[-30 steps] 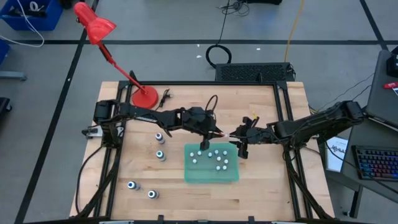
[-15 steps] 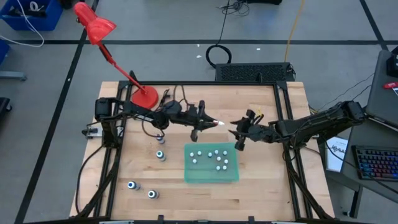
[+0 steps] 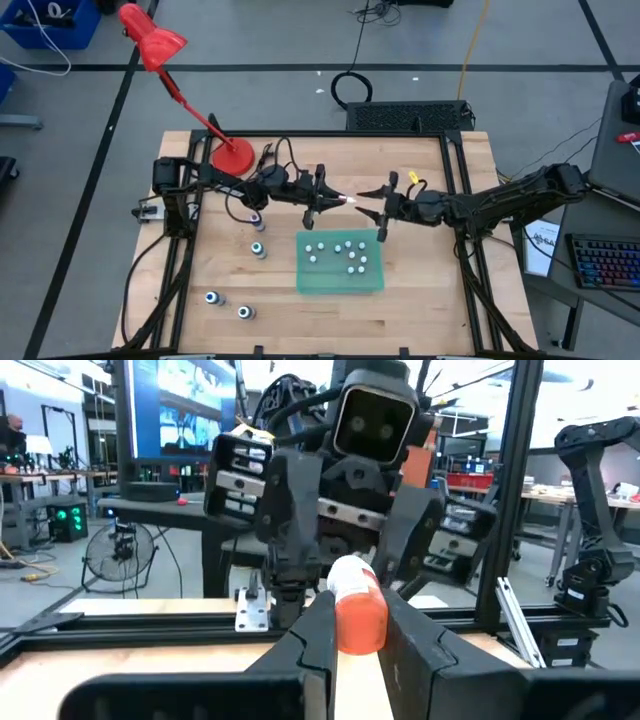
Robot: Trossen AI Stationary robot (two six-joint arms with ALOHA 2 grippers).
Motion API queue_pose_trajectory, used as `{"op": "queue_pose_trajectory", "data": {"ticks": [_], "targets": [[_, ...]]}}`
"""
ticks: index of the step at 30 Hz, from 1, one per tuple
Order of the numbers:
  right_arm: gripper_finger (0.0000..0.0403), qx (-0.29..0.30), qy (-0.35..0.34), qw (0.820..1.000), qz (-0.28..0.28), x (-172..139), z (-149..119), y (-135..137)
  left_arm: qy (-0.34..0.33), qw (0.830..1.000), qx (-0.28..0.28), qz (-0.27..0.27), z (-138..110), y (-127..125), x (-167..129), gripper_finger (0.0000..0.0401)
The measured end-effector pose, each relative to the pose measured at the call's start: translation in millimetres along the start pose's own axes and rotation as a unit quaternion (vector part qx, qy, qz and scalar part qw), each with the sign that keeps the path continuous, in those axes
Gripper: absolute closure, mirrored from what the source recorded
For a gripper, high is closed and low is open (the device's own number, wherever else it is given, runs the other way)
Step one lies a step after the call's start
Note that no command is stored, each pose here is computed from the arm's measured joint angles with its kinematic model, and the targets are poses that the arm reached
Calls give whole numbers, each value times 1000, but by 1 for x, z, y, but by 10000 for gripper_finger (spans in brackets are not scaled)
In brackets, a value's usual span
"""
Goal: Pick & Place food coloring
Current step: Put the small orange food coloring bottle into the green bin
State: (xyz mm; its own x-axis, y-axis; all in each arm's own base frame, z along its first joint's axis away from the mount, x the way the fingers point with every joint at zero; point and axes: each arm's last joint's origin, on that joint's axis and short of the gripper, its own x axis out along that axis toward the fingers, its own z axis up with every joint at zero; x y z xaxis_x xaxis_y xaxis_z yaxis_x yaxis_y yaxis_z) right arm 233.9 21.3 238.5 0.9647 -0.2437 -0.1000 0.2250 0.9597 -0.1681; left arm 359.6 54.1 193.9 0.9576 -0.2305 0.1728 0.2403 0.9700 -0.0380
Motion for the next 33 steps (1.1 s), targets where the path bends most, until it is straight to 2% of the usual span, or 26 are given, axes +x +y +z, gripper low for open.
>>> {"op": "queue_pose_trajectory", "data": {"ticks": [4, 9, 20, 33], "targets": [[257, 7, -7, 1000, 19, 7, -4, 3, 3, 1000, -1, 4, -1, 0, 0, 347], [259, -3, -11, 1000, 8, 18, -11, 5, 4, 1000, -2, 5, -1, 1, -1, 348], [262, -4, -10, 1000, 5, 20, -12, 1, 9, 1000, -4, 9, -2, 1, 0, 348], [350, -26, -8, 1000, 1, 20, -12, 0, 11, 1000, -5, 7, -2, 1, 0, 348]]}}
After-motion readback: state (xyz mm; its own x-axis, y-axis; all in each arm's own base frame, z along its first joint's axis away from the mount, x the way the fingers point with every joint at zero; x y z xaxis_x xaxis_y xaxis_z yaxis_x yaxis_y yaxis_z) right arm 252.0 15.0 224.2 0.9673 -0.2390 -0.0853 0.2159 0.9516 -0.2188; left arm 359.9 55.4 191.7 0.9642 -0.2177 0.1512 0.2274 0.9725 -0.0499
